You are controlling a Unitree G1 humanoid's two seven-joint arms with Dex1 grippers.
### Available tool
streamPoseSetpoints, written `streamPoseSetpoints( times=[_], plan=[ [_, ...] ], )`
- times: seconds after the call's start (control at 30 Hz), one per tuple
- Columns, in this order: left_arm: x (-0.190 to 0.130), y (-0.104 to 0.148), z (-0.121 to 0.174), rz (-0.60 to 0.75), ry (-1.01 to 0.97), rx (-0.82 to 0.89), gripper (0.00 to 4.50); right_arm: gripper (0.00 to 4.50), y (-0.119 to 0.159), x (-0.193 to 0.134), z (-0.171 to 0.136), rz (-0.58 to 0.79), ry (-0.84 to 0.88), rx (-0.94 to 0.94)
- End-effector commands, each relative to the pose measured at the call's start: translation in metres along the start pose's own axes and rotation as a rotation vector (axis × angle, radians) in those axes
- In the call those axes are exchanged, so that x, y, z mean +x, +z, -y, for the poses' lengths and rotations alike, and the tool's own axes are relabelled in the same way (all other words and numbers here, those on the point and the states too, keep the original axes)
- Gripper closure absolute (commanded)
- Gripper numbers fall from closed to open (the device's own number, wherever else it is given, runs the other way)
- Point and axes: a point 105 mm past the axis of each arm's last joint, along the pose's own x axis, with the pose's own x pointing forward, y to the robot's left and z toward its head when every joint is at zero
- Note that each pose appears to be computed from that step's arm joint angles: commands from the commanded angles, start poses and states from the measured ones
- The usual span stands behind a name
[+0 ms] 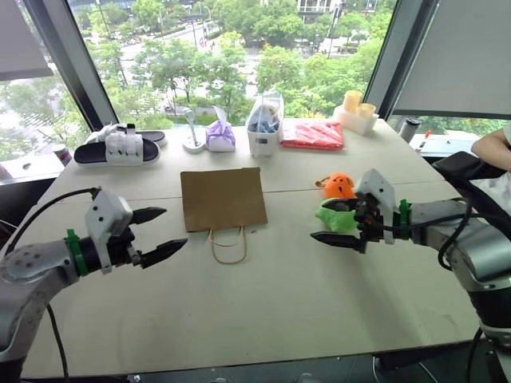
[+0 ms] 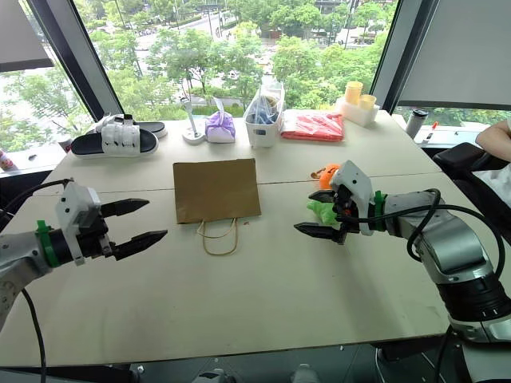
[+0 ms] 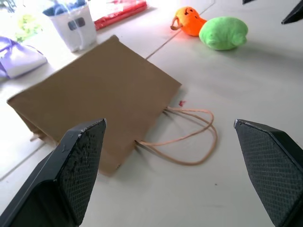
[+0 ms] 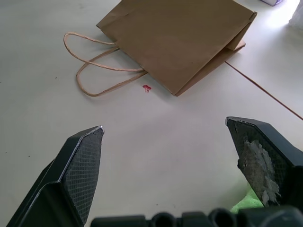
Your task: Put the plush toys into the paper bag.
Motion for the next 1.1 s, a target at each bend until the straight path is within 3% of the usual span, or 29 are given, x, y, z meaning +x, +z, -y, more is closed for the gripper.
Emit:
streamPoseSetpoints(
  times=[0.03,0.27,0.77,0.87,1.1],
  plan=[
    [0.004,0.001,-0.003,-0.022,-0.018,0.152,0.07,0.0,0.011,-0.003,-0.001,0.043,-0.014,-0.027],
    [0.023,-0.024,0.011,-0.093,-0.28,0.369,0.07,0.0,0.013,0.002,-0.003,0.07,-0.031,-0.025],
    [0.1,-0.065,0.009,-0.144,-0.463,0.574,0.07,0.0,0.006,-0.008,-0.016,0.079,-0.114,0.017],
    [0.106,-0.064,0.004,-0.131,-0.444,0.587,0.84,0.0,0.005,-0.009,-0.017,0.079,-0.125,0.024],
    [0.109,-0.059,0.002,-0.094,-0.425,0.579,4.39,0.0,0.005,-0.008,-0.019,0.082,-0.127,0.027]
  ],
)
